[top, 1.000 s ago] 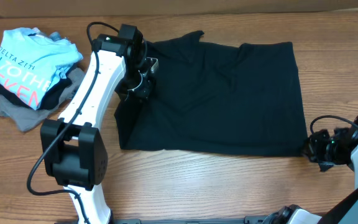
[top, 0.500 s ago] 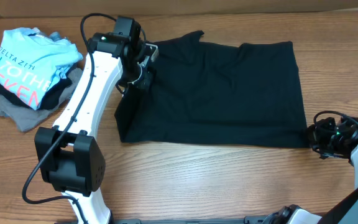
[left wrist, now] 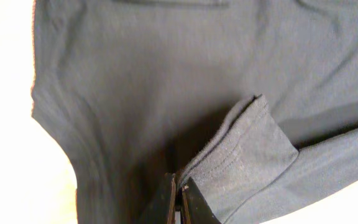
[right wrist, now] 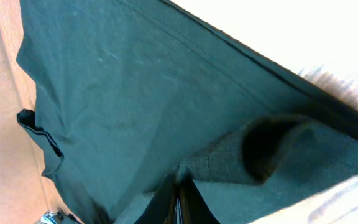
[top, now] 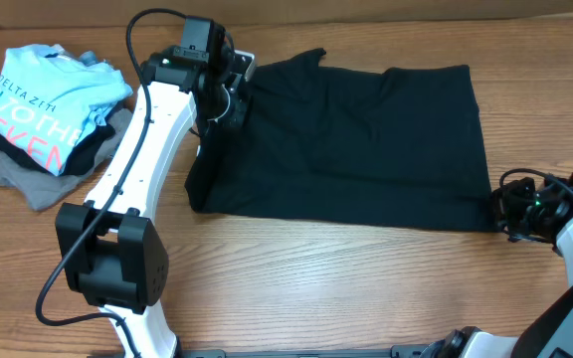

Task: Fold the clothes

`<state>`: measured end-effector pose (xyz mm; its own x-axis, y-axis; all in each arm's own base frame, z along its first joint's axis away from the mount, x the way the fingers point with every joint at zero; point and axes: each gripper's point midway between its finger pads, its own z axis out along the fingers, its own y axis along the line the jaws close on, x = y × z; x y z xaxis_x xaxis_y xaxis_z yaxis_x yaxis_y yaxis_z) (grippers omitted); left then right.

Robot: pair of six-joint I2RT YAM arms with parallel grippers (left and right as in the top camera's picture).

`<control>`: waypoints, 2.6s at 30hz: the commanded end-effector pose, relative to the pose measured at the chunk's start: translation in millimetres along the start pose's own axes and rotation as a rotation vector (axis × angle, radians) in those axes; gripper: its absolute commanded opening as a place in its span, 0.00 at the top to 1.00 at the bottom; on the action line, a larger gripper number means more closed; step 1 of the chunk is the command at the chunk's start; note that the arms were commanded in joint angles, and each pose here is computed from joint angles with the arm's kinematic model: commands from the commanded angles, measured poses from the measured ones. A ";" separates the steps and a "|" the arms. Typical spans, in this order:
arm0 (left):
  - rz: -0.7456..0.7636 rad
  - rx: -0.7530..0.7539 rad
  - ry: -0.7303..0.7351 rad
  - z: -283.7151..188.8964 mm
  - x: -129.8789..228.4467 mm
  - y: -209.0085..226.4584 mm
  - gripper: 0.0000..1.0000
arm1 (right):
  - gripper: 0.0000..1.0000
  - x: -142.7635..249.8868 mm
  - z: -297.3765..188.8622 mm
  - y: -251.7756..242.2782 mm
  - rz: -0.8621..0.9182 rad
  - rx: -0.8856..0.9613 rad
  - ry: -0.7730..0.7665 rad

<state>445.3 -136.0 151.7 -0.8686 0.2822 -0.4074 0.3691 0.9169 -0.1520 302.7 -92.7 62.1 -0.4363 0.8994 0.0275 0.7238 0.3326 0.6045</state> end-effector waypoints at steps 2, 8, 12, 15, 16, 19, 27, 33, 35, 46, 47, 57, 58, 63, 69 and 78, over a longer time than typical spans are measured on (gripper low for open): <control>0.053 -0.017 -0.105 -18.0 -25.9 -3.0 0.94 | 0.96 -9.7 0.6 10.8 0.010 -0.017 -0.033; 0.069 -0.018 -0.180 -19.0 -44.8 -4.8 0.95 | 0.96 -21.9 -0.2 15.3 0.026 -0.029 -0.085; 0.068 -0.045 -0.181 -18.5 -45.2 0.1 0.95 | 0.96 -24.1 -0.4 17.0 0.019 -0.036 -0.094; 0.065 -0.062 -0.175 -17.0 -44.2 3.4 0.93 | 0.96 -25.6 -0.1 16.2 0.018 -0.031 -0.100; 0.065 -0.062 -0.174 -16.3 -44.0 3.5 0.92 | 0.96 -26.5 -0.2 16.0 0.017 -0.029 -0.105; 0.061 -0.056 -0.156 -8.9 -41.4 4.1 0.84 | 0.91 -29.2 0.8 16.2 0.013 -0.029 -0.114; 0.026 -0.075 -0.096 -1.3 -28.0 11.3 0.34 | 0.28 -42.4 0.4 29.8 -0.096 -0.072 -0.168; -0.029 -0.093 0.017 -3.9 2.1 28.8 0.27 | 0.27 -41.2 -4.9 33.2 -0.081 -0.133 -0.135; -0.051 -0.093 0.064 -5.5 14.7 33.4 0.26 | 0.26 -37.3 -6.2 36.0 -0.109 -0.159 -0.111; -0.154 -0.019 0.256 1.1 68.7 23.8 0.28 | 0.29 -21.9 -2.0 -3.1 -0.126 0.021 -0.067; -0.155 -0.018 0.259 3.8 70.6 24.1 0.27 | 0.30 -24.0 -2.2 -6.8 -0.127 0.042 -0.078; -0.097 0.050 0.116 21.3 41.7 18.5 0.21 | 0.43 -44.6 12.7 -44.9 -0.131 0.222 -0.137; -0.096 0.050 0.112 21.4 40.6 18.7 0.21 | 0.44 -45.8 16.9 -45.2 -0.152 0.217 -0.130; -0.085 0.047 0.098 22.0 37.1 18.5 0.21 | 0.48 -51.8 32.1 -46.5 -0.216 0.195 -0.116; -0.043 0.055 0.107 25.8 39.7 11.5 0.22 | 0.54 -49.6 35.1 -33.7 -0.293 0.125 -0.096; -0.034 0.062 0.127 35.2 46.4 6.5 0.24 | 0.54 -62.4 32.6 -37.8 -0.338 0.171 -0.150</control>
<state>422.0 -121.7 110.7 -0.9184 0.2556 -0.3021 0.3263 0.9211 -0.2124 317.6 -141.8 11.9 -0.5828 0.7789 -0.2318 0.6385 0.6153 0.4622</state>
